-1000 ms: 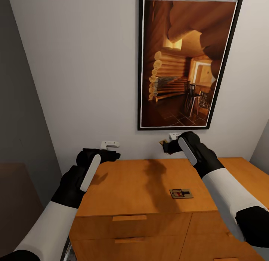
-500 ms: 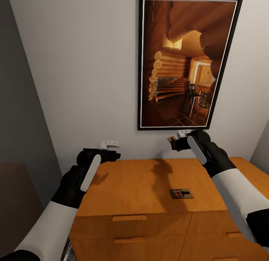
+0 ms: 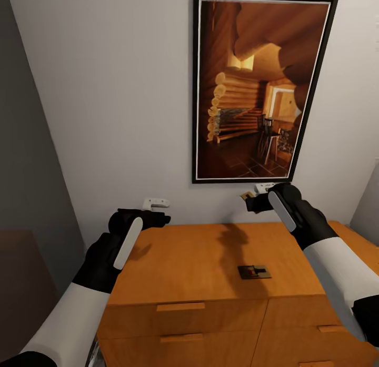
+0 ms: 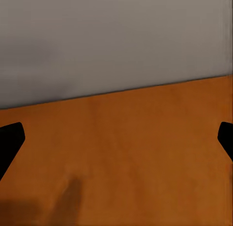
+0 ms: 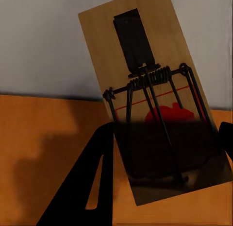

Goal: Take the four mousetraps from the cabinet in the bathroom and place them on the bathroom floor. Make sure all four end up on the same floor surface, and ensure that at least two of them are either under or directly next to the same bathroom sink.

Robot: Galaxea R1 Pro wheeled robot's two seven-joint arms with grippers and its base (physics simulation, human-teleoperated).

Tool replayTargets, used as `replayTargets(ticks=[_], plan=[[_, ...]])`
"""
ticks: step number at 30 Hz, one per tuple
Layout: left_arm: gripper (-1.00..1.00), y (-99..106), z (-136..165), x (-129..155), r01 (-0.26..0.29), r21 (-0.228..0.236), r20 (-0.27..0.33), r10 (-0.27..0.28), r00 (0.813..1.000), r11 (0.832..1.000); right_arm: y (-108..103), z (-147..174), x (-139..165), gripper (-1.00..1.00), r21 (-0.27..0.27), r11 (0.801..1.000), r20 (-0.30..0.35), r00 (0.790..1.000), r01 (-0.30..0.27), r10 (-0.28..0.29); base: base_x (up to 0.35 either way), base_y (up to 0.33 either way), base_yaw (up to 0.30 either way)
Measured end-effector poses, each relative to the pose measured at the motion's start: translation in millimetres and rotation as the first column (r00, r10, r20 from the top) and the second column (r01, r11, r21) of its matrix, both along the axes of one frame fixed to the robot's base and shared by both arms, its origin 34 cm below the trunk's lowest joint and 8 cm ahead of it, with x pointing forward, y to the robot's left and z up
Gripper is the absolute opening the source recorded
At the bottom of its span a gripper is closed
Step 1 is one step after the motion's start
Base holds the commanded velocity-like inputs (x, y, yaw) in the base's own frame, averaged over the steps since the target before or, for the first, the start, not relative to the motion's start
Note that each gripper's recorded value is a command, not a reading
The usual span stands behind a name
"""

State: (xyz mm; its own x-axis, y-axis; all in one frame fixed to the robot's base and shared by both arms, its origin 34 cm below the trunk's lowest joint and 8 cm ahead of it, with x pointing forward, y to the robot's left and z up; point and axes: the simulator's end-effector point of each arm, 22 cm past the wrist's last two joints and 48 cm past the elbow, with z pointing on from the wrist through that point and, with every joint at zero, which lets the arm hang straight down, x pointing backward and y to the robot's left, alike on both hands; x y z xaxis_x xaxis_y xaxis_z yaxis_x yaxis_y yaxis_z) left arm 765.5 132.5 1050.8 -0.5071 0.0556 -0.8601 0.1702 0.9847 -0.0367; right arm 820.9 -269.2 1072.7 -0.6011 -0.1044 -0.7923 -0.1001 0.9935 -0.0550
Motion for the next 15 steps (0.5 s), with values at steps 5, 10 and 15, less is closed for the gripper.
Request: replayTargets(ticks=[5, 10, 15], plan=[[1.0, -4.2, 1.2, -1.9, 0.013, -0.001, -0.001, -0.013, 1.0, 1.0, -0.6, 2.1, -0.6, -1.0, -0.001, 1.0, 0.003, 1.0, 0.001, -0.001, 0.0, 0.0, -0.202], [1.0, -16.1, 1.2, -6.0, 0.044, -0.001, -0.004, -0.044, 0.999, 0.999, -7.4, 4.4, -1.5, -1.0, -0.006, 1.0, 0.007, 1.0, 0.009, -0.009, 0.0, 0.0, -0.202], [1.0, -37.5, -1.6, -13.0, 0.098, 0.009, -0.01, -0.098, 0.995, 0.995, -17.9, 4.5, -2.1, -1.0, -0.014, 1.0, 0.006, 1.0, 0.024, -0.024, 0.0, 0.0, -0.076]])
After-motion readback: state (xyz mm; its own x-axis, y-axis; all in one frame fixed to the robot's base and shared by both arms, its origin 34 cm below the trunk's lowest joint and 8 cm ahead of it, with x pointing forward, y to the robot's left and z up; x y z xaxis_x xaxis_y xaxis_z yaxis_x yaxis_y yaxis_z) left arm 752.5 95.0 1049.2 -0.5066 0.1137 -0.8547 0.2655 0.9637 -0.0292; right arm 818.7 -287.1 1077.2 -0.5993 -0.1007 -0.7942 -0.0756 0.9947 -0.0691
